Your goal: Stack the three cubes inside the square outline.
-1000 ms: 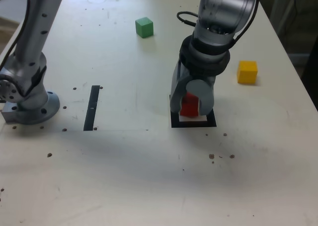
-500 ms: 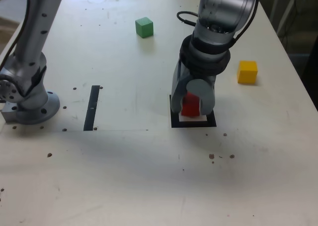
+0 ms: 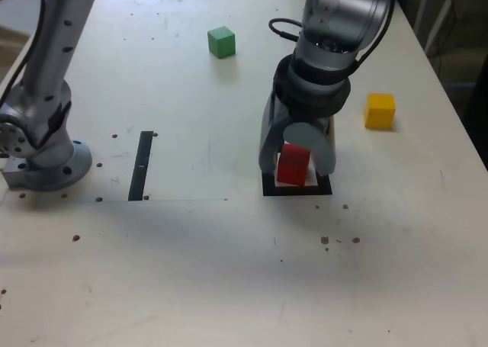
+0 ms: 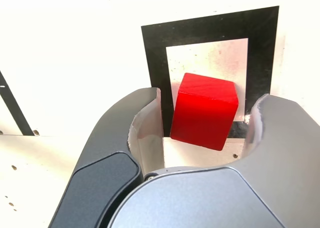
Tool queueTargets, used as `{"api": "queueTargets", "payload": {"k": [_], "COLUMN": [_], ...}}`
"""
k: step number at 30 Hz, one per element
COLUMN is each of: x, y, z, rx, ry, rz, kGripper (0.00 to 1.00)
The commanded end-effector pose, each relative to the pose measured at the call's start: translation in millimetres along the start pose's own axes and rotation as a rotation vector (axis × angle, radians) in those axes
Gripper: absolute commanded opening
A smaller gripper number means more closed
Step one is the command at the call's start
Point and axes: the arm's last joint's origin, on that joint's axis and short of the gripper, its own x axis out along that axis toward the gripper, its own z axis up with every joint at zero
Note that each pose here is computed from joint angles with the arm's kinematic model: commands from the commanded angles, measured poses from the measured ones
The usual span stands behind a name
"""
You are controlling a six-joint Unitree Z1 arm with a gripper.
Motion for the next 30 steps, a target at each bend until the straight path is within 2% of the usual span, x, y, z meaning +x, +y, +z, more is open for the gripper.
{"api": "queueTargets", "payload": {"k": [1,7,12,15,20,25,30], "x": [-6,-30,-59,-70,-76,-76,-72], "y": [1,2,6,12,27,50,72], "z": [-3,-10,-14,-12,2,39,67], "rx": [-0.004,0.015,0.049,0.051,0.047,0.055,0.056], "ry": [-0.001,0.007,-0.042,-0.065,-0.096,-0.156,-0.184], "rz": [0.0,0.033,0.054,0.049,0.018,-0.004,-0.013], "kGripper": [0.99,0.99,0.99,0.99,0.99,0.99,1.0]}}
